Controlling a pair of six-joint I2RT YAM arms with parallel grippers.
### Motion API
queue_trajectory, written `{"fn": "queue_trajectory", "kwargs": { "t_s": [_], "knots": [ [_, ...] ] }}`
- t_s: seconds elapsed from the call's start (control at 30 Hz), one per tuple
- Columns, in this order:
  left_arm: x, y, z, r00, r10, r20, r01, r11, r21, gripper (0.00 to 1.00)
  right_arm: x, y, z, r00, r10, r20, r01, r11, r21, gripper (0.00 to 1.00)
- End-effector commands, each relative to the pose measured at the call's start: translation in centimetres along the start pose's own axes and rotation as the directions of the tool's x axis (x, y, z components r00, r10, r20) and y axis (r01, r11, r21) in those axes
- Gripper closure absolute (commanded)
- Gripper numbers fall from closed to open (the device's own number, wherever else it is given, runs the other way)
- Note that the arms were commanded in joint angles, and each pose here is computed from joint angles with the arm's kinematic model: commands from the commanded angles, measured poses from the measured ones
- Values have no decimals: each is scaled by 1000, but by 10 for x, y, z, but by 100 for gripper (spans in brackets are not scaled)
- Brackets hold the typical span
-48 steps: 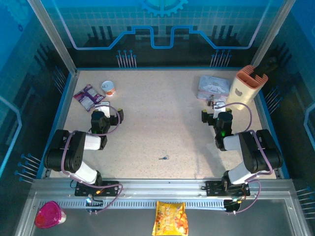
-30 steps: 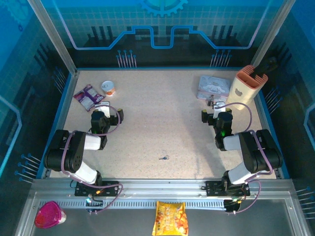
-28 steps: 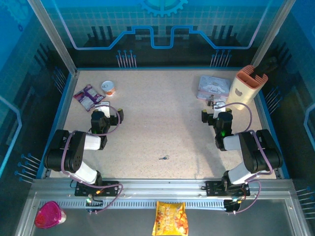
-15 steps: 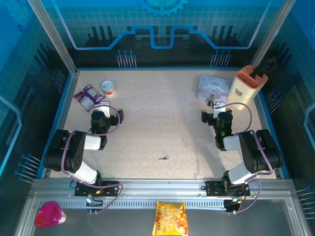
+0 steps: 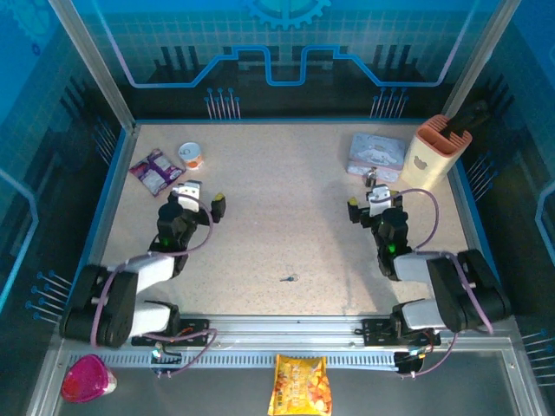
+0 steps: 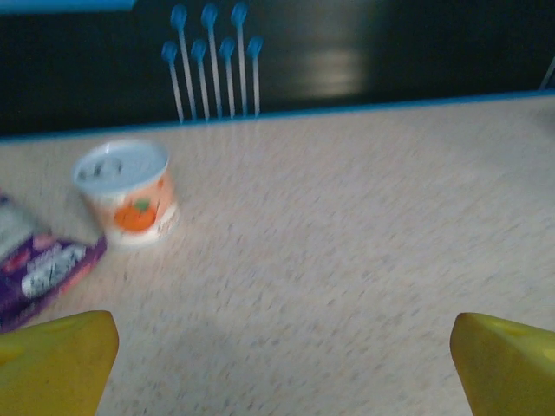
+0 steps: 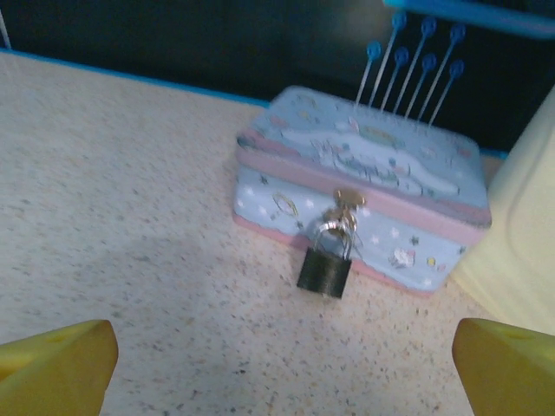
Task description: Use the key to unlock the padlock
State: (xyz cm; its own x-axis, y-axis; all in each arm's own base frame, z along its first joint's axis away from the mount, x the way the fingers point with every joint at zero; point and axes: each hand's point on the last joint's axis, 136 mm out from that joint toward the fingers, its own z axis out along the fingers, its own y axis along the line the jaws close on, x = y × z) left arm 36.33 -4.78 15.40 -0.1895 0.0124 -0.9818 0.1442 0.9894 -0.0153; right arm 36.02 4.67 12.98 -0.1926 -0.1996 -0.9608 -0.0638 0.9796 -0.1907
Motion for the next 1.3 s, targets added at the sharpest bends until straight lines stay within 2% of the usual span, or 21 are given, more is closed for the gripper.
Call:
{"fn": "queue_trajectory", "kwargs": {
  "t_s": [0.0,0.1,0.17,0.23,0.33,0.4,0.47,0.6,0.73,0.83,0.93,1.07,1.27],
  "knots": [
    [-26,-5,-13,999,-38,26,37,999,11,1,-36,-7,-14,996,-21,89,17,999,50,0],
    [-52,-6,-22,979,-198,50,197,980,18,1,-57,-4,-29,996,66,66,-65,998,-11,0],
    [-64,1,-26,937,-346,47,347,938,-21,1,-72,-9,-41,982,187,15,-187,982,-19,0],
    [-65,14,-33,870,-493,7,490,863,-126,1,-80,-15,-57,943,325,-62,-327,945,-9,0],
    [-59,36,-60,770,-638,-20,598,731,-329,1,-96,-10,-85,895,434,-106,-443,891,-98,0],
    [-51,42,-75,736,-677,-12,621,682,-386,1,-96,-9,-102,861,496,-111,-507,851,-134,0],
    [-44,42,-84,708,-706,-5,651,655,-383,1,-97,-6,-117,855,504,-119,-518,838,-172,0],
    [-43,7,-83,709,-696,-114,673,716,-186,1,-84,3,-135,843,479,-245,-524,833,-178,0],
    [-38,-39,-74,701,-639,-316,663,748,-40,1,-65,17,-142,802,472,-366,-554,817,-161,0],
    [-29,-75,-72,735,-535,-417,595,804,17,1,-47,29,-144,773,451,-447,-555,821,-133,0],
    [-20,-107,-75,775,-420,-471,511,856,78,1,-33,46,-145,744,436,-507,-559,821,-114,1],
    [1,-134,-80,764,-346,-545,481,868,123,1,-23,82,-145,727,390,-565,-553,820,-146,3],
    [36,-153,-90,755,-247,-608,425,890,166,1,-16,134,-153,726,304,-617,-523,827,-207,6]
  ]
}}
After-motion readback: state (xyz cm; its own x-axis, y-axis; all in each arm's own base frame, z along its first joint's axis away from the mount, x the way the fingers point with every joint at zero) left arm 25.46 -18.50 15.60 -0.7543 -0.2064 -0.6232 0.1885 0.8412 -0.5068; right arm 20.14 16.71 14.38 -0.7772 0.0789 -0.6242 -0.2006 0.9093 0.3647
